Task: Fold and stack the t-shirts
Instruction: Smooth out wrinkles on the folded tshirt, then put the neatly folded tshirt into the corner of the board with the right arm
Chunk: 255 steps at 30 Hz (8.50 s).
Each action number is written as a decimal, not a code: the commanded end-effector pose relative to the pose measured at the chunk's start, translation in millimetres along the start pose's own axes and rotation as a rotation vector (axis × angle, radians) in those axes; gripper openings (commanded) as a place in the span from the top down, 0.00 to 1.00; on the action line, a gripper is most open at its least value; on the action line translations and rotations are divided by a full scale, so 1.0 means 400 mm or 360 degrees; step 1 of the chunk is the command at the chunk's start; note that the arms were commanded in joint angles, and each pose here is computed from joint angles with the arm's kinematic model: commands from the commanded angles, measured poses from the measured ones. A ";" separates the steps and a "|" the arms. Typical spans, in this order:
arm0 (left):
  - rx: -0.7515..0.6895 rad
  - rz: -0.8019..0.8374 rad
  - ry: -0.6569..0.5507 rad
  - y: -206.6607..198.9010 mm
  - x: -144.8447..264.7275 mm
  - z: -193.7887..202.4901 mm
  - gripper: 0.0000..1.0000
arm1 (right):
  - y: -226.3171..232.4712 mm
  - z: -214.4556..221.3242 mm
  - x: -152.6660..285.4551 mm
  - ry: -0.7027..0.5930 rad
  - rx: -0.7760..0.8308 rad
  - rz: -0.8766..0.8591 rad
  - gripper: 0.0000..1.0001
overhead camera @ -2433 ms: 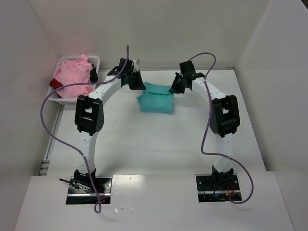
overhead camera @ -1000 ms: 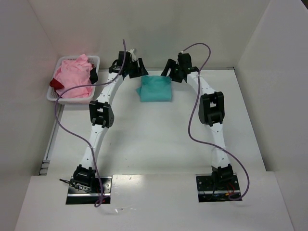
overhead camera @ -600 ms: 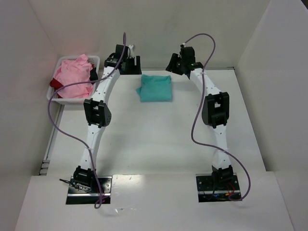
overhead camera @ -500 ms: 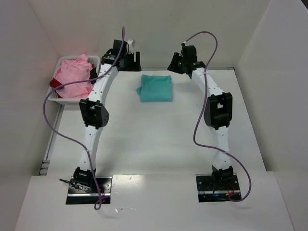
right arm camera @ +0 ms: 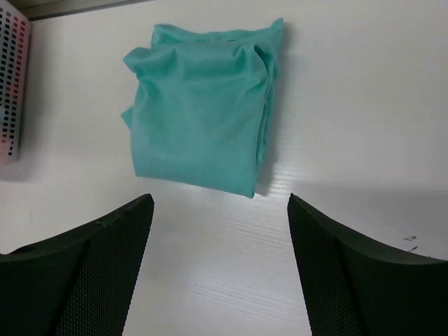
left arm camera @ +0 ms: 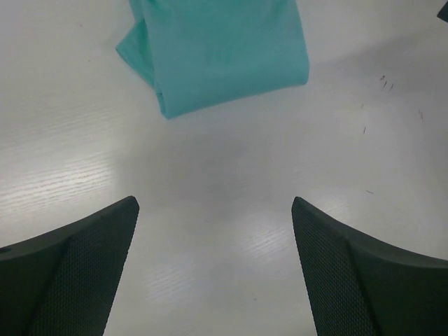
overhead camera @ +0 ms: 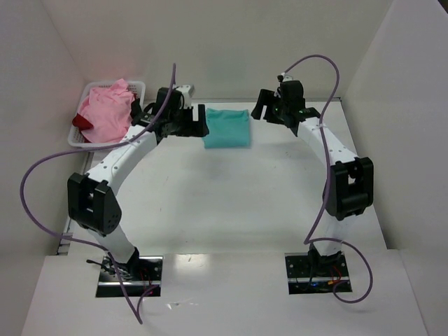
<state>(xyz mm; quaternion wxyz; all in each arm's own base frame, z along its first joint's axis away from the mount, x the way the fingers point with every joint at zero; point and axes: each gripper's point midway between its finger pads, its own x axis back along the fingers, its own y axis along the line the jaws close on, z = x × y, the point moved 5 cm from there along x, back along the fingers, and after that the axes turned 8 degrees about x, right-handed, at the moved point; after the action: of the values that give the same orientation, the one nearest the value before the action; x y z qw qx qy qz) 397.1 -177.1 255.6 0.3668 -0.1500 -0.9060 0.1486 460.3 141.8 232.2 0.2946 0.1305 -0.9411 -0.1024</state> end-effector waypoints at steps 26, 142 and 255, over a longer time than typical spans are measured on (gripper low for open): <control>0.0445 -0.0047 -0.0042 0.140 -0.433 0.088 0.16 | -0.023 0.172 -0.277 0.0251 -0.0003 -0.0162 0.19; 0.0331 0.0121 -0.0079 0.134 -0.437 0.115 0.91 | 0.119 0.297 -0.285 0.0318 0.0122 -0.0346 0.89; 0.0426 0.0251 0.0392 0.169 -0.315 0.298 0.41 | 0.057 0.410 -0.203 0.0505 -0.0111 -0.0310 0.76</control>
<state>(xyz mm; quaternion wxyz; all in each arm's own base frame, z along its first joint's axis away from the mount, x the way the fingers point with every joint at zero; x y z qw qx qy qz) 405.7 -175.7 69.4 0.4797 -0.1626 -0.8195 0.2680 412.9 208.4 62.9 0.4413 0.2303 -0.8540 -0.1516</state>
